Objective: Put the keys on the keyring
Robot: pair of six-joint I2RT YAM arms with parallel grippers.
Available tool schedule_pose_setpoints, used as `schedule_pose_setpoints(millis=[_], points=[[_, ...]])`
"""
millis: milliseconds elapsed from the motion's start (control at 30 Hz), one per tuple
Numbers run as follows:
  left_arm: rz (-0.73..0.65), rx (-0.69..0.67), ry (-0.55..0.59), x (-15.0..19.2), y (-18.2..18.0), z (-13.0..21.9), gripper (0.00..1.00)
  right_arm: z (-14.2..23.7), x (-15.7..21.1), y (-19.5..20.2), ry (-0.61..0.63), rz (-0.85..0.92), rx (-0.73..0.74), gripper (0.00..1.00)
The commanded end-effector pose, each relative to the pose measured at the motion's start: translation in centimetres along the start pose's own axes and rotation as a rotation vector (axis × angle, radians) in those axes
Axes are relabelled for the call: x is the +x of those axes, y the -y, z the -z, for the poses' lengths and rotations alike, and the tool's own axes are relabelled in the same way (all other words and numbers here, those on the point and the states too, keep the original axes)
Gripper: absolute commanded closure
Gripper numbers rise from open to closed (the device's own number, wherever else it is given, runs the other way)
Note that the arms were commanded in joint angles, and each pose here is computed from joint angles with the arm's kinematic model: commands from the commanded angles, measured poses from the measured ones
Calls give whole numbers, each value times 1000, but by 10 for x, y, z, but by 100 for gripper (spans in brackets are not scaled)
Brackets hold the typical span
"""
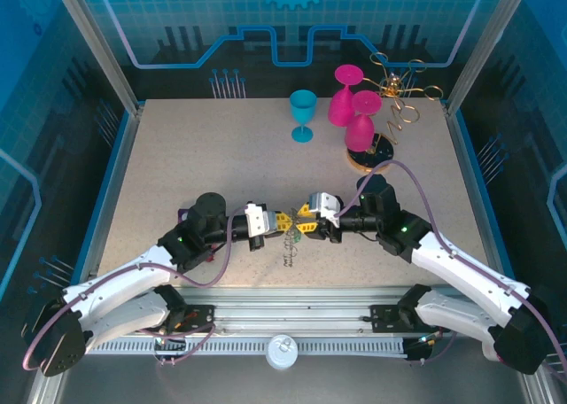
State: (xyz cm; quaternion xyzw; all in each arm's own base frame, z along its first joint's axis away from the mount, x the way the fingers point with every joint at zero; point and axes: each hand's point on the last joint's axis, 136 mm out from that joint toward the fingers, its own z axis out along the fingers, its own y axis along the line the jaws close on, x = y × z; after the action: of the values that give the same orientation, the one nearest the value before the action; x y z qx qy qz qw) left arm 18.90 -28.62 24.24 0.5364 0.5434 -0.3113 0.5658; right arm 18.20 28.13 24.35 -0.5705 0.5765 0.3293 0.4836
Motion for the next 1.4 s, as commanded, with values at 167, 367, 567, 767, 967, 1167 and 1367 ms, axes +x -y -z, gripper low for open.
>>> schedule_pose_setpoints(millis=[167,367,567,767,967,1167,1367], points=[[-27,24,65,-12,4,-1,100,-1,-10,-4,53,30,-42,67],[-25,29,72,-15,5,0,100,-6,-9,0,46,32,-43,77],[-17,10,69,-14,1,0,100,-6,-14,0,58,46,-50,99],[14,-60,0,-3,-10,0,76,-3,-10,1,8,50,-43,100],[30,-34,-101,5,-10,-1,80,-3,5,-1,-138,71,-62,100],[28,-5,-134,6,-10,-5,84,-6,4,-4,-237,133,-85,100],[30,26,-142,6,-7,-8,99,-11,-5,-9,-254,170,-119,100]])
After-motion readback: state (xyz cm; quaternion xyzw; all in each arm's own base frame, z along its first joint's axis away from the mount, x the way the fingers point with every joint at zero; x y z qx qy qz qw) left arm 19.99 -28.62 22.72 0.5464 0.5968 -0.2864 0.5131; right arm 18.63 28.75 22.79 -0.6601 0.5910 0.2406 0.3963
